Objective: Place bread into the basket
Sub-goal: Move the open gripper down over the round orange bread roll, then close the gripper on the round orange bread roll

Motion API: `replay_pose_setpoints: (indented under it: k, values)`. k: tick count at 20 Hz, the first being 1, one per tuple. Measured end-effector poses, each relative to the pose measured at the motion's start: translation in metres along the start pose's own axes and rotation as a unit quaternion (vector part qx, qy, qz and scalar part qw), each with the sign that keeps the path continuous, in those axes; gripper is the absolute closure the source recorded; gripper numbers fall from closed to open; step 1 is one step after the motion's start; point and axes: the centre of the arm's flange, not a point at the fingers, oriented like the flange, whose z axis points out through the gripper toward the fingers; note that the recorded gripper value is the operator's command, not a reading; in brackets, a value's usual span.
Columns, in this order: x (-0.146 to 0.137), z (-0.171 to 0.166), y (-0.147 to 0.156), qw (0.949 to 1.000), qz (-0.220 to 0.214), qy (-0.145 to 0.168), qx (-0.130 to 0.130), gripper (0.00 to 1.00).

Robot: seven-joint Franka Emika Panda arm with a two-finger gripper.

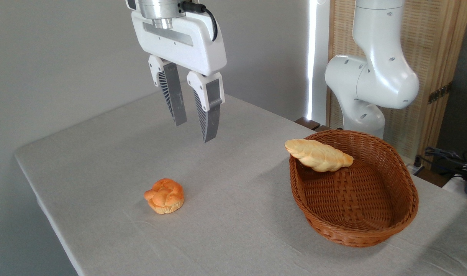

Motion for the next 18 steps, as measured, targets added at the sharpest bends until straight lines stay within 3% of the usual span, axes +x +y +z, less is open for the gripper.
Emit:
replay_pose_setpoints:
  k: [4,9,14,18]
  values:
    - [0.026,0.013,0.016,0.9996,0.027,0.008,0.006,0.0]
    - [0.08,0.073,0.068,0.9955,0.091,0.022,0.013,0.0]
    - [0.092,0.149,0.085,0.994,0.109,0.004,-0.002,0.0]
    - [0.104,0.193,0.088,0.9929,0.116,0.024,0.011,0.0]
